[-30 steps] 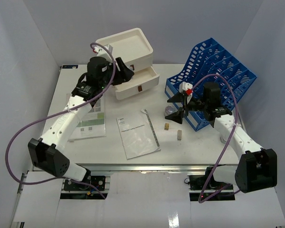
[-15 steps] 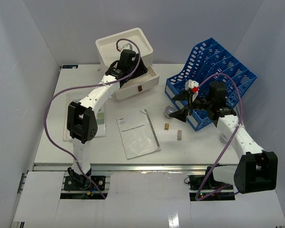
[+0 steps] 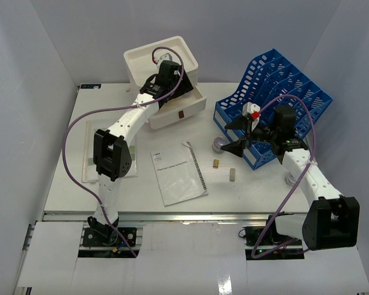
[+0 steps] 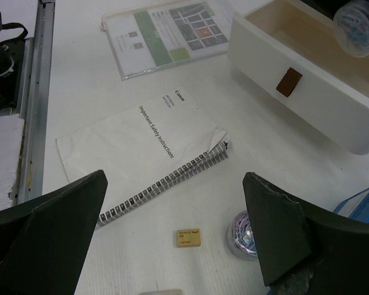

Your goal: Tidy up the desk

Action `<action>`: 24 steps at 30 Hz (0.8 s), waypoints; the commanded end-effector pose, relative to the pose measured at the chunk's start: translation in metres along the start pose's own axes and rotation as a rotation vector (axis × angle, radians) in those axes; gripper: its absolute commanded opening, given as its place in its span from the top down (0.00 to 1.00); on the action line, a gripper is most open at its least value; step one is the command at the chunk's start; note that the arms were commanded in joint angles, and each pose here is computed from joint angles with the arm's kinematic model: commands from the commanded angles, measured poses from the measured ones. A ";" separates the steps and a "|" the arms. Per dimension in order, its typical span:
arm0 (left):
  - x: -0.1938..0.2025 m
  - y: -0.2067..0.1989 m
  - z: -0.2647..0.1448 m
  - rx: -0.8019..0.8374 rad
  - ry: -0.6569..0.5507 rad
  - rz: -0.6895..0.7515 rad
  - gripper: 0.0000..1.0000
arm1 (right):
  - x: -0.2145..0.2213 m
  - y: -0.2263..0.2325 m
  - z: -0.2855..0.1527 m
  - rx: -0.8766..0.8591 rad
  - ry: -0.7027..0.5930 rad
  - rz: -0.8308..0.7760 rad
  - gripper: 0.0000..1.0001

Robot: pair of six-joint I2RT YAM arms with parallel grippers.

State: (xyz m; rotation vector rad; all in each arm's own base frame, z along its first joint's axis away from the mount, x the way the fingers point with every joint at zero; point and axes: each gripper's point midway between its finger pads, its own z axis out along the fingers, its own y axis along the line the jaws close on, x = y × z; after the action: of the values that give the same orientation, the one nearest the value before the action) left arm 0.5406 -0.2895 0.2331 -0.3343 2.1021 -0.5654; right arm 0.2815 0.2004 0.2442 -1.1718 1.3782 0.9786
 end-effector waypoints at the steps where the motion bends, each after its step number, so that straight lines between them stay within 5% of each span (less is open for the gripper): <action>1: -0.030 -0.019 -0.017 0.038 -0.075 -0.006 0.19 | -0.007 0.002 -0.003 -0.014 -0.023 -0.021 0.02; 13: -0.034 -0.041 -0.039 0.143 -0.051 0.038 0.17 | 0.010 -0.011 -0.002 0.032 0.025 0.047 0.03; 19: -0.034 -0.064 -0.136 0.436 -0.081 0.330 0.16 | 0.071 -0.020 0.016 0.172 0.394 0.018 0.02; 24: -0.015 -0.004 -0.208 0.376 -0.177 0.486 0.02 | 0.122 -0.032 0.030 0.323 0.703 -0.094 0.10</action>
State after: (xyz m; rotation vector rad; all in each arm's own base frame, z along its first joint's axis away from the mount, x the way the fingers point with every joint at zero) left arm 0.4362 -0.2725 0.2716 0.1507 2.0475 -0.6708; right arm 0.2958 0.2276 0.1621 -1.2991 1.7220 0.6897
